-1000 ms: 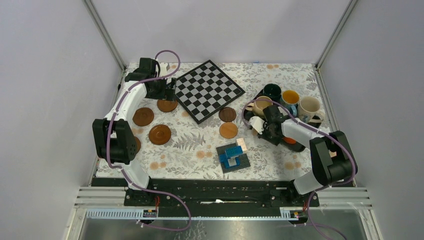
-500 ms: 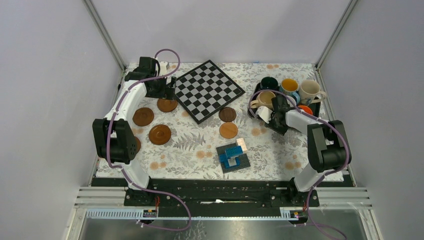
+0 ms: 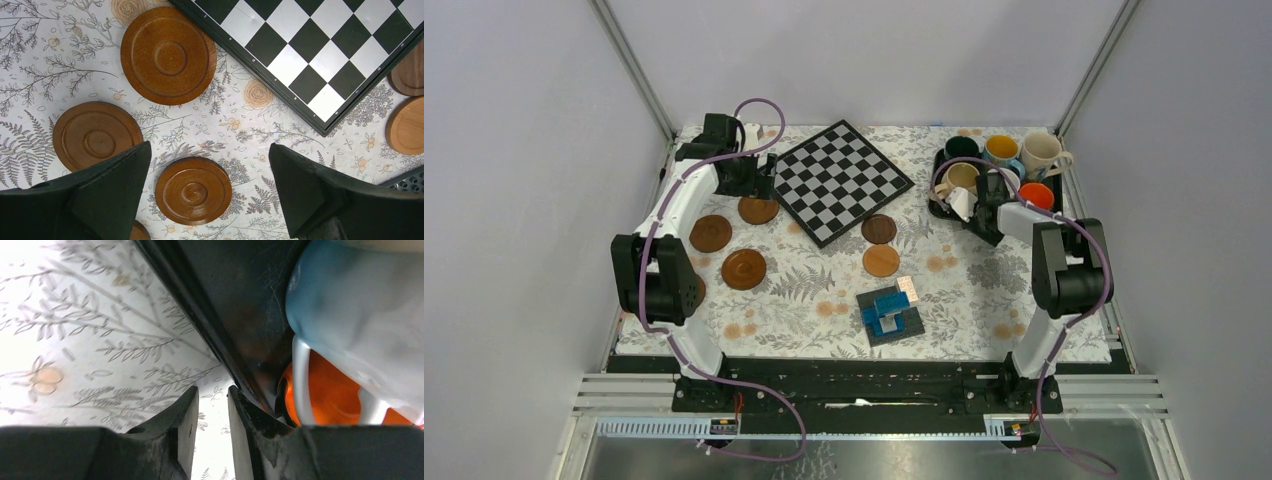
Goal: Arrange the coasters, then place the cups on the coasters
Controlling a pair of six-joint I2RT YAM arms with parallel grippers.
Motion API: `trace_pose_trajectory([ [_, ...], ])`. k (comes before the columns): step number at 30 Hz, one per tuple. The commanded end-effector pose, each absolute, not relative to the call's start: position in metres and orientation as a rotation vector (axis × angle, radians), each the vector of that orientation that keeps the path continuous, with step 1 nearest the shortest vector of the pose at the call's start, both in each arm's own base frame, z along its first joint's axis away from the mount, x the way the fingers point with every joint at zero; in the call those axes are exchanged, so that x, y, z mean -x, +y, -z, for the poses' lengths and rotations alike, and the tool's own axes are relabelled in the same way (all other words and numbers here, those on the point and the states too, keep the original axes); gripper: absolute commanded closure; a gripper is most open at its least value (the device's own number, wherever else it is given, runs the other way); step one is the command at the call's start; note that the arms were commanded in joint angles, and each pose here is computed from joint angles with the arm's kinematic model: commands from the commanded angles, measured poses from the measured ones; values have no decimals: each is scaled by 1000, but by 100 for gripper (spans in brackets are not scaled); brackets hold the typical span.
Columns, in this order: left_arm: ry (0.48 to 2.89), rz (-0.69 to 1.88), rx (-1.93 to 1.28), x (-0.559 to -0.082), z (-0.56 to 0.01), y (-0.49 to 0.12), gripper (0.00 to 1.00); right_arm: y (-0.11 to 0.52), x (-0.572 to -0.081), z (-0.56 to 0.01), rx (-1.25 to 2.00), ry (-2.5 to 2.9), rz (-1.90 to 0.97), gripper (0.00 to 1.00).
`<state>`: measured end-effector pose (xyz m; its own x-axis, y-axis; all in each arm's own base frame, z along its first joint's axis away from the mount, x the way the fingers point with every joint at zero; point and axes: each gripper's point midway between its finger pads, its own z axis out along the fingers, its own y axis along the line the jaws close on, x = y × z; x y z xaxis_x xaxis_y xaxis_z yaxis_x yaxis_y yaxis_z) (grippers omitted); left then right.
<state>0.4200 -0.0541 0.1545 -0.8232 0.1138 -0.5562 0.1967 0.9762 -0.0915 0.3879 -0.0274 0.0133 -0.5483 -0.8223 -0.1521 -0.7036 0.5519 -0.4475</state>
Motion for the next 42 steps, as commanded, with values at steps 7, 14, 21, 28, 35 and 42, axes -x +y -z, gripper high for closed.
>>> trace_pose_trajectory([
  [7,2505,177,-264,-430,-161,-52,1,-30,-458,-27,1166,2307,552,63],
  [14,2551,216,-296,-421,-142,-58,1,-17,-455,-37,1161,2318,442,63],
  [21,2503,336,-207,-443,-132,-74,2,18,-424,-54,1195,2318,223,61],
  [28,2395,494,87,-496,-130,-54,1,55,-398,-77,1241,2262,62,60],
  [35,2327,482,158,-539,-116,-48,1,74,-383,-106,1236,2198,-47,58],
  [42,2339,504,195,-574,-84,-49,1,87,-364,-127,1248,2122,-135,57],
])
